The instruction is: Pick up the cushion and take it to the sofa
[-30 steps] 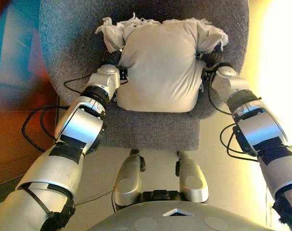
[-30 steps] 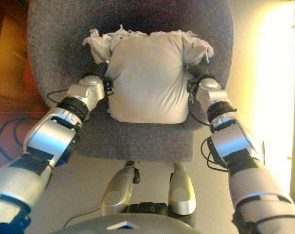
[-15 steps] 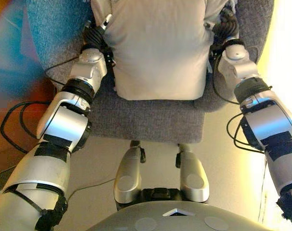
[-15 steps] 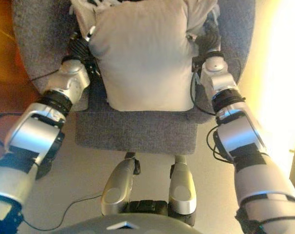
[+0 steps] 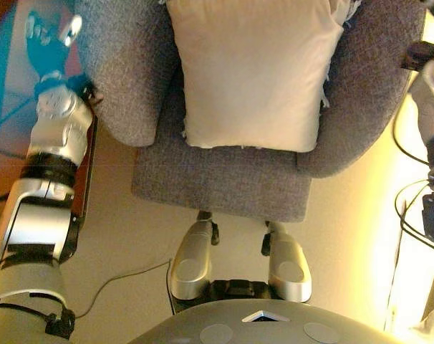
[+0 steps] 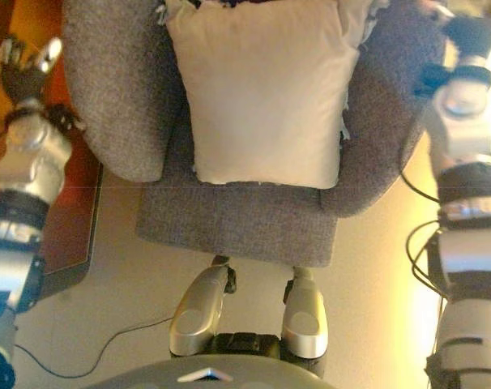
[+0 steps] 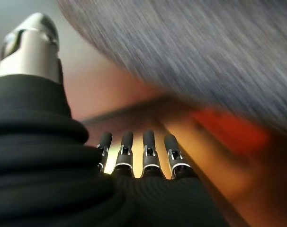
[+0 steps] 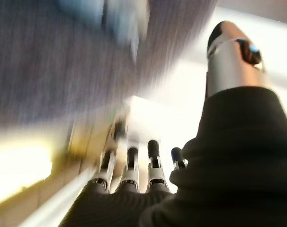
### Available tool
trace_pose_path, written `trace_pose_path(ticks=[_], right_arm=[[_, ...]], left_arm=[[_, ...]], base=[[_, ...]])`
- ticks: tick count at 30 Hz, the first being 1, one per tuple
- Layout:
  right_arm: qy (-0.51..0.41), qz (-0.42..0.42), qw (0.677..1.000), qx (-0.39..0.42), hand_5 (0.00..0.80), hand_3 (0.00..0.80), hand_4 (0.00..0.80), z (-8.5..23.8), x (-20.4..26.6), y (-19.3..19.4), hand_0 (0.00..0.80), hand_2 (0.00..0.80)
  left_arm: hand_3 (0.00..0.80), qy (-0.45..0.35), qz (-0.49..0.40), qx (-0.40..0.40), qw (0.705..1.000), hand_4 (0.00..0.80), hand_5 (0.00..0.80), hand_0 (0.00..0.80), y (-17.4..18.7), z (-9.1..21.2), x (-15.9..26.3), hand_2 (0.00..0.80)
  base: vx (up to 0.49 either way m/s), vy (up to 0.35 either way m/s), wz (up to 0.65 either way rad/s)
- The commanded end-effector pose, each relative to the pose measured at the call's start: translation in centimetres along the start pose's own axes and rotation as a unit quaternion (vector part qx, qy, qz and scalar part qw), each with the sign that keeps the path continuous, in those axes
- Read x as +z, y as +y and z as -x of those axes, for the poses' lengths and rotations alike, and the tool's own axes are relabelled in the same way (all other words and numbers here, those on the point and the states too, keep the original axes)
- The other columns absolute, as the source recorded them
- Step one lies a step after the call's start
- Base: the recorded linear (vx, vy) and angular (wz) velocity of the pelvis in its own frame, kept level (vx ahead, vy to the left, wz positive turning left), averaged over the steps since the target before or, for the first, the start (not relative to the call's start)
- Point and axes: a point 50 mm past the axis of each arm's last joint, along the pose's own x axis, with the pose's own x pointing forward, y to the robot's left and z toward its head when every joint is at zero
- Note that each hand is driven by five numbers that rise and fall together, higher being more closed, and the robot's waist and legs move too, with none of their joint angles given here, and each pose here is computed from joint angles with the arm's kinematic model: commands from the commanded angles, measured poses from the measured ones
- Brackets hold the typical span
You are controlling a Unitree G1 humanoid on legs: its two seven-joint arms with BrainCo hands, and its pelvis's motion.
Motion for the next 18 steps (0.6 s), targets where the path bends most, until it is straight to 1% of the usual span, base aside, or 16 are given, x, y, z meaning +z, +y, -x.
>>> trace_pose_path(ticks=[1, 2, 4, 5, 6, 7, 9, 11, 12, 14, 15, 18], right_arm=[[0.002, 0.048, 0.999, -0.004, 0.000, 0.000, 0.000, 3.6, -3.8, -2.3, 0.000, 0.000], [0.030, 0.058, 0.998, -0.005, 0.000, 0.000, 0.000, 5.3, -5.9, -2.8, 0.000, 0.000], [0.087, 0.100, 0.991, -0.001, 0.000, 0.000, 0.000, 8.5, -9.5, -4.5, 0.000, 0.000], [0.126, 0.109, 0.986, 0.004, 0.000, 0.000, 0.000, 10.3, -11.2, -5.5, 0.000, 0.000], [0.167, 0.107, 0.980, -0.002, 0.000, 0.000, 0.000, 12.1, -12.9, -6.6, 0.000, 0.000], [0.208, 0.118, 0.971, 0.000, 0.000, 0.000, 0.000, 14.4, -14.9, -7.4, 0.000, 0.000], [0.262, 0.163, 0.951, 0.005, 0.000, 0.000, 0.000, 18.0, -17.3, -8.1, 0.000, 0.000], [0.332, 0.211, 0.919, 0.021, 0.000, 0.000, 0.000, 22.5, -19.7, -8.6, 0.000, 0.000], [0.368, 0.222, 0.902, 0.032, 0.000, 0.000, 0.000, 24.5, -20.7, -8.7, 0.000, 0.000], [0.438, 0.257, 0.859, 0.062, 0.000, 0.000, 0.000, 28.7, -22.7, -9.0, 0.000, 0.000], [0.469, 0.261, 0.840, 0.075, 0.000, 0.000, 0.000, 30.4, -23.4, -9.3, 0.000, 0.000], [0.568, 0.258, 0.770, 0.135, 0.000, 0.000, 0.000, 36.2, -25.1, -8.8, 0.000, 0.000]], left_arm=[[0.000, -0.043, -0.019, 0.008, 0.999, 0.000, 0.000, 0.000, 2.1, 1.9, -1.5, 0.000], [0.000, -0.028, -0.034, 0.001, 0.999, 0.000, 0.000, 0.000, 2.6, 3.2, -3.3, 0.000], [0.000, -0.009, -0.092, -0.006, 0.996, 0.000, 0.000, 0.000, 4.0, 5.9, -6.3, 0.000], [0.000, 0.026, -0.089, 0.000, 0.996, 0.000, 0.000, 0.000, 5.1, 7.3, -8.0, 0.000], [0.000, 0.080, -0.080, 0.006, 0.994, 0.000, 0.000, 0.000, 6.4, 8.8, -10.1, 0.000], [0.000, 0.134, -0.084, 0.016, 0.987, 0.000, 0.000, 0.000, 7.9, 10.8, -12.6, 0.000], [0.000, 0.221, -0.096, 0.005, 0.970, 0.000, 0.000, 0.000, 9.2, 14.0, -16.0, 0.000], [0.000, 0.326, -0.135, -0.017, 0.936, 0.000, 0.000, 0.000, 10.1, 18.3, -19.5, 0.000], [0.000, 0.372, -0.145, -0.019, 0.917, 0.000, 0.000, 0.000, 10.6, 20.2, -20.8, 0.000], [0.000, 0.464, -0.172, -0.022, 0.868, 0.000, 0.000, 0.000, 11.8, 24.2, -23.3, 0.000], [0.000, 0.501, -0.176, -0.015, 0.847, 0.000, 0.000, 0.000, 12.2, 25.9, -24.1, 0.000], [0.000, 0.613, -0.207, -0.029, 0.762, 0.000, 0.000, 0.000, 13.6, 31.0, -25.9, 0.000]], base=[[0.082, -0.049, -0.03], [0.088, -0.062, 0.00], [0.093, -0.032, 0.01], [0.108, 0.001, 0.01], [0.144, 0.008, 0.03], [0.158, 0.007, 0.02], [0.161, -0.007, 0.00], [0.134, -0.009, 0.00], [0.088, 0.009, 0.00], [0.072, 0.018, -0.01], [0.071, 0.020, -0.03], [0.054, 0.023, -0.03]])
